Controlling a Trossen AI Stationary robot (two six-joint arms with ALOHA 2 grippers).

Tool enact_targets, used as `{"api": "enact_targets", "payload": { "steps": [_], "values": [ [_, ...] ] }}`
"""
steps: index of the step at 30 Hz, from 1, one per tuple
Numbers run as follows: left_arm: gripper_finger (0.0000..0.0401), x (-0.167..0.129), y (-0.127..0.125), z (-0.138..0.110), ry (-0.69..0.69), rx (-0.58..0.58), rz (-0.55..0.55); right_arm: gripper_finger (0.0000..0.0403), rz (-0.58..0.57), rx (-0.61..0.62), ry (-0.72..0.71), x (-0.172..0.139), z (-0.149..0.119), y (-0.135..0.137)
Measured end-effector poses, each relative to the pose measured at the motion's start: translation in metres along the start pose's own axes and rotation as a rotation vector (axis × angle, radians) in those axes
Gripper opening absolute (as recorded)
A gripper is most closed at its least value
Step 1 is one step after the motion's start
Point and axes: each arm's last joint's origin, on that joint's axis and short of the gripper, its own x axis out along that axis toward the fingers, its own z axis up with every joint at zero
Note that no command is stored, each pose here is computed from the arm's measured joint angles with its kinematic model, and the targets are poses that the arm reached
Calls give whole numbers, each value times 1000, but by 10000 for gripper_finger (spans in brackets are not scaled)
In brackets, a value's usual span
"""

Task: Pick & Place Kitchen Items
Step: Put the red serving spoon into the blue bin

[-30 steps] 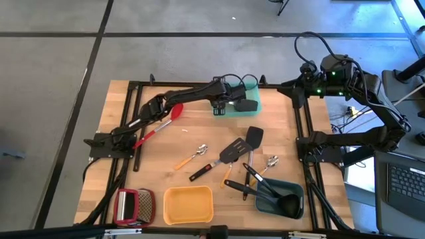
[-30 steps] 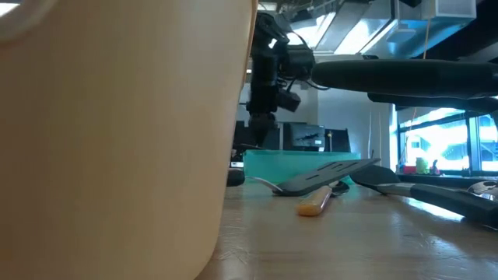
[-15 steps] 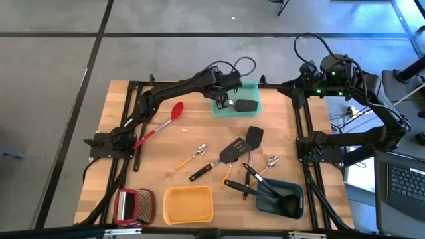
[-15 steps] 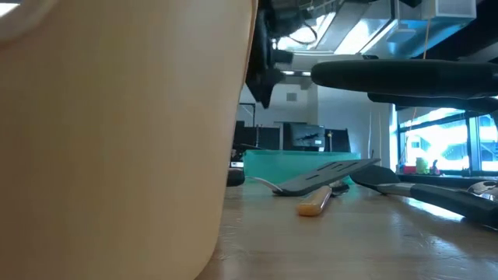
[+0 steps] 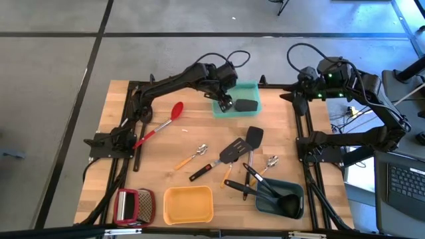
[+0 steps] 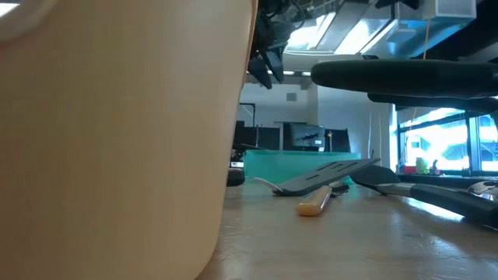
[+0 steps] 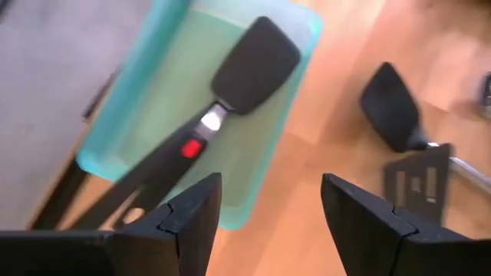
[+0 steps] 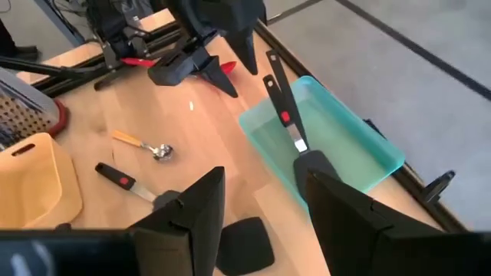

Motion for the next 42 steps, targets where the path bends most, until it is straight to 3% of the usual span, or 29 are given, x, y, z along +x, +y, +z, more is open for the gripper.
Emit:
{"api": "enact_targets", "payload": {
  "steps": [4,8,12,19,22,32,42],
  "values": [
    [209,2,-10,-2,20,9,-92,183,-1,12,27,0,-3,0],
    [205,3,-23,-5,60,67,-259,183,-9,13,70,0,-7,-1],
    [205,3,-39,-15,129,142,-353,183,-15,13,98,3,-10,-2],
    [198,3,-61,-48,386,262,-334,183,-18,18,111,14,-8,-2],
    [187,0,-65,-53,424,280,-330,183,-19,18,122,19,-6,-3],
    [145,-6,-70,-50,360,284,-328,182,-22,16,181,44,2,-3],
    [138,-75,-57,-28,-37,198,-213,182,-21,18,196,50,4,-3]
  ]
}}
